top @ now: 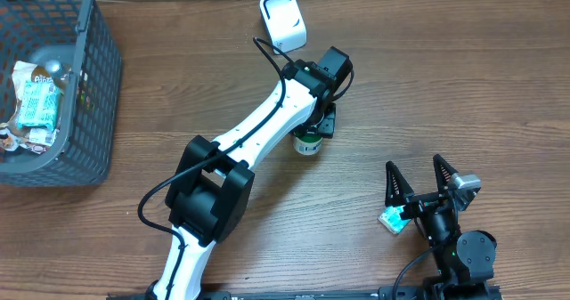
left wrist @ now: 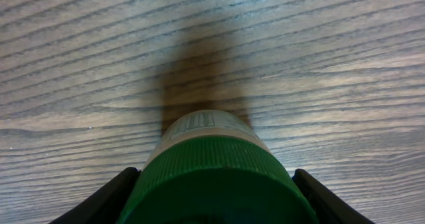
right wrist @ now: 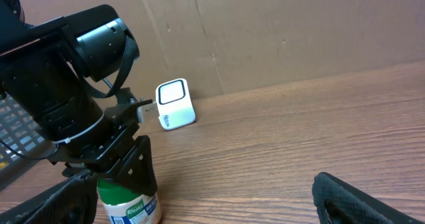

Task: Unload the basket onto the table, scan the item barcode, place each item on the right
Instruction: 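Carry the jar forward and set it upright on the table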

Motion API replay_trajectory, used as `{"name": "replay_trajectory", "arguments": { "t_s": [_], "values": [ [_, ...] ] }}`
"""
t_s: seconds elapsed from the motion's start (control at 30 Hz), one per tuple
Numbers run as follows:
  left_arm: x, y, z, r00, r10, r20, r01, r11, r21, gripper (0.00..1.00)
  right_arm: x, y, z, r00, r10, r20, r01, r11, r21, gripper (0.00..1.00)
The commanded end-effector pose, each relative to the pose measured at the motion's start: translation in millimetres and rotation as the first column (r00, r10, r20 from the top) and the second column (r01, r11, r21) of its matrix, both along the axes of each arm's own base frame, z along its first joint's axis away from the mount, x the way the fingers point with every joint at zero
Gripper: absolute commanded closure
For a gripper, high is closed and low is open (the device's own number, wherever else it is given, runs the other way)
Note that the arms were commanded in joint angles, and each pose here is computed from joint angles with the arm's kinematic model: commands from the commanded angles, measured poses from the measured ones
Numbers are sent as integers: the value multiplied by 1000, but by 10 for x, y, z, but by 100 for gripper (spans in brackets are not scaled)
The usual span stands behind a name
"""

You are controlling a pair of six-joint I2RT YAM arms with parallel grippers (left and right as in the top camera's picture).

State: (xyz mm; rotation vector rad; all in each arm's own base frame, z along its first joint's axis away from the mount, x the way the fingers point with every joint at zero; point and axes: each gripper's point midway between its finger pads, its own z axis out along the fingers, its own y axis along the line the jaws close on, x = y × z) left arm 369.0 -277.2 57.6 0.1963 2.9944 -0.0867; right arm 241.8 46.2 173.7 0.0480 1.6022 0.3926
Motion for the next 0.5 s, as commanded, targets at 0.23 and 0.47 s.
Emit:
{"name": "replay_trajectory", "arguments": {
  "t_s": [0.23, 0.47],
  "values": [
    [-59, -46, -41, 1000, 2, -22, -2, 1000, -13, 40, 0, 3, -24, 1000, 3, 0, -3, 1000, 6, 0],
    [-71, -39, -53, 1000, -11, -26, 11, 1000, -9, 21, 0, 3, -23, 1000, 3, 1, -3, 1000, 6, 0]
  ]
}}
